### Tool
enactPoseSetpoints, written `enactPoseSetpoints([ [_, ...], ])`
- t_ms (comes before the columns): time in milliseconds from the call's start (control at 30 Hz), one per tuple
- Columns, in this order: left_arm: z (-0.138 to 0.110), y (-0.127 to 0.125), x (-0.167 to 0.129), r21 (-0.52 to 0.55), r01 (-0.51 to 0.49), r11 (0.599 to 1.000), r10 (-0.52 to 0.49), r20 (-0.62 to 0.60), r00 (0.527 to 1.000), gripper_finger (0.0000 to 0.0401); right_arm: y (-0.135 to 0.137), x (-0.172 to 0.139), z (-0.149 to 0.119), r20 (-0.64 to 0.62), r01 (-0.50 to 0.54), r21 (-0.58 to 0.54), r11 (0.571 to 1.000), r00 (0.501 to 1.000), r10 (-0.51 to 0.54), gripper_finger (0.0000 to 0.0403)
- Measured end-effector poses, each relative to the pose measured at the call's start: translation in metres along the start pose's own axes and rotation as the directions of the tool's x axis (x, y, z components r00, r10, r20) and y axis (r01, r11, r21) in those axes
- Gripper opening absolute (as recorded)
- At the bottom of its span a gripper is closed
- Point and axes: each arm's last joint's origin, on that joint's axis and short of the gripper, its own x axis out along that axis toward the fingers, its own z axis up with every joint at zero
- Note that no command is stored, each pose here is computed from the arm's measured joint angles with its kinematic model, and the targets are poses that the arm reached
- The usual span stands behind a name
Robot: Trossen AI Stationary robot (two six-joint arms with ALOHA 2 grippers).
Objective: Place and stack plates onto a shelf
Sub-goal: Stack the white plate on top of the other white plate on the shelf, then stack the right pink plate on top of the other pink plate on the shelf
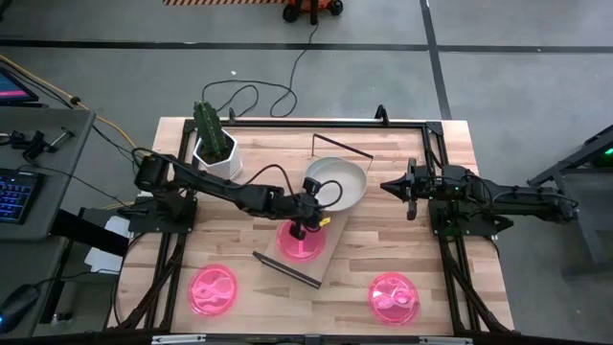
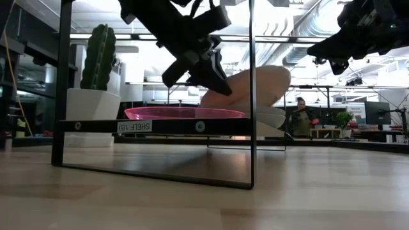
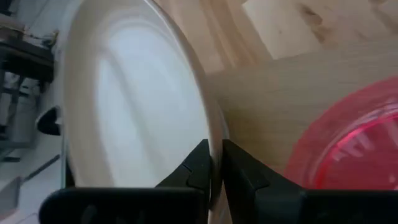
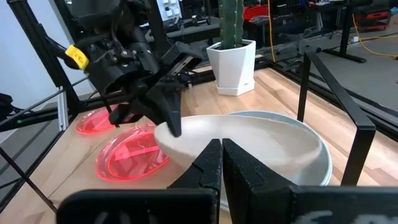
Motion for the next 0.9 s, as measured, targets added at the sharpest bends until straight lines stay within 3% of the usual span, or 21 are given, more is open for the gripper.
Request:
enactPoseSetpoints([
  [233, -0.001, 0.0, 0.0, 0.02, -0.025, 0.999, 0.026, -0.029, 0.999, 0.0049, 0.0, 0.0, 0.0, -0.003, 0.001, 0.0, 1.0, 1.0, -0.001, 0.0],
  [600, -0.007, 0.0, -0.003, 0.004, -0.065, 0.998, 0.065, -0.12, 0.991, 0.0138, 0.0, 0.0, 0.0, -0.003, 0.001, 0.001, 1.0, 1.0, -0.001, 0.0],
  [800, -0.004, 0.011, -0.025, -0.059, -0.083, 0.995, 0.076, -0.111, 0.991, 0.0164, 0.0, 0.0, 0.001, 0.006, -0.001, 0.022, 1.0, 1.0, 0.0, 0.0],
  [900, 0.0, 0.019, -0.051, -0.131, -0.077, 0.988, 0.067, -0.079, 0.995, 0.0165, 0.0, 0.0, 0.002, 0.018, -0.003, 0.03, 1.0, 1.0, 0.003, 0.0],
])
